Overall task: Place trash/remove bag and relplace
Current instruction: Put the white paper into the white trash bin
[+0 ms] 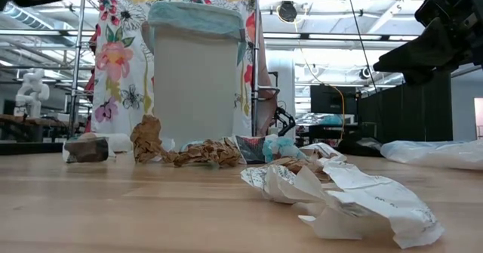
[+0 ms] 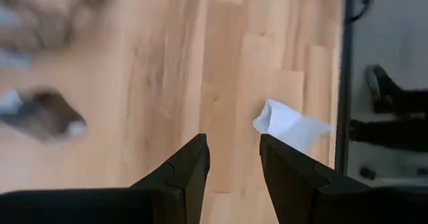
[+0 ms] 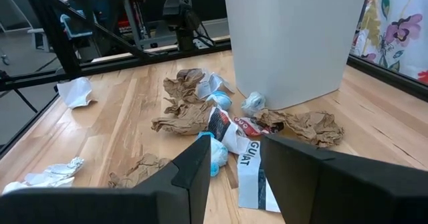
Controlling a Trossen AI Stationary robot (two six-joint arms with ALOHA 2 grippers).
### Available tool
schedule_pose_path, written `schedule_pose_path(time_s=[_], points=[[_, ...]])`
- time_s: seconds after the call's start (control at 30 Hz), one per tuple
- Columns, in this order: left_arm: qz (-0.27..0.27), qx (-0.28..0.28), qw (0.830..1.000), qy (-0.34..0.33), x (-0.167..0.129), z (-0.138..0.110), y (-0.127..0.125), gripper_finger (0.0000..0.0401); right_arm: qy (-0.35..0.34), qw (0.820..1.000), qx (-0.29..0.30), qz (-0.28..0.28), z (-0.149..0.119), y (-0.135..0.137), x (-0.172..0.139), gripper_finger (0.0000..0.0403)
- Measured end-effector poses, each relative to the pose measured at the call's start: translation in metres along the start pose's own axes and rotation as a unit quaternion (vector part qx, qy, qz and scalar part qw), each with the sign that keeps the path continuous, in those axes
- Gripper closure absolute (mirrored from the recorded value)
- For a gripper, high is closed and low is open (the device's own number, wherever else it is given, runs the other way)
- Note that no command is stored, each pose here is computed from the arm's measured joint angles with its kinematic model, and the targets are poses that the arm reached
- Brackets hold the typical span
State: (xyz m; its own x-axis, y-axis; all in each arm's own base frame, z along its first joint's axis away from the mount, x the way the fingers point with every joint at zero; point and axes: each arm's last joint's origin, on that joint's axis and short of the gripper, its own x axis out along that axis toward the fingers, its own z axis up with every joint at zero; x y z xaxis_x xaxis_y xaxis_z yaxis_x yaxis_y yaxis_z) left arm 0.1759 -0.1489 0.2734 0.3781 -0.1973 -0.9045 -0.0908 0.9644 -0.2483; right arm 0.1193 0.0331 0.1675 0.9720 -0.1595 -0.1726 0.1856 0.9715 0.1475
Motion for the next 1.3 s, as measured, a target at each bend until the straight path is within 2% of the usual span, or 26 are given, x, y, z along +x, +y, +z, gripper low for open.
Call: schedule_pose_path(time_s=[0.13, 0.27, 0.43, 0.57, 0.97, 1.07, 1.2, 1.3], points=[[0.026, -0.11, 0.993, 0.018, 0.017, -0.013, -0.017, 0.0263, 0.0, 1.0, 0.0, 0.0, 0.0, 0.0, 0.0, 0.028], [0.035, -0.214, 0.976, 0.03, 0.029, -0.024, -0.03, 0.0263, 0.0, 1.0, 0.0, 0.0, 0.0, 0.0, 0.0, 0.028], [0.021, -0.284, 0.958, 0.027, 0.043, -0.028, -0.045, 0.0263, 0.0, 1.0, 0.0, 0.0, 0.0, 0.0, 0.0, 0.028], [0.041, -0.331, 0.942, 0.035, 0.059, -0.031, -0.049, 0.0263, 0.001, 1.0, 0.0, 0.0, 0.0, 0.0, 0.0, 0.028], [0.083, -0.347, 0.931, 0.075, 0.102, -0.037, -0.057, 0.0267, 0.001, 1.0, -0.001, 0.0, 0.0, 0.0, 0.0, 0.028], [0.081, -0.339, 0.934, 0.074, 0.11, -0.037, -0.059, 0.0298, 0.002, 1.0, -0.001, 0.0, 0.0, 0.0, 0.0, 0.028], [0.056, -0.319, 0.944, 0.062, 0.113, -0.034, -0.064, 0.0384, 0.002, 1.0, -0.001, 0.0, 0.0, 0.0, 0.0, 0.028], [0.053, -0.321, 0.944, 0.06, 0.109, -0.033, -0.063, 0.0395, 0.002, 1.0, -0.001, -0.001, 0.0, 0.0, 0.0, 0.028]])
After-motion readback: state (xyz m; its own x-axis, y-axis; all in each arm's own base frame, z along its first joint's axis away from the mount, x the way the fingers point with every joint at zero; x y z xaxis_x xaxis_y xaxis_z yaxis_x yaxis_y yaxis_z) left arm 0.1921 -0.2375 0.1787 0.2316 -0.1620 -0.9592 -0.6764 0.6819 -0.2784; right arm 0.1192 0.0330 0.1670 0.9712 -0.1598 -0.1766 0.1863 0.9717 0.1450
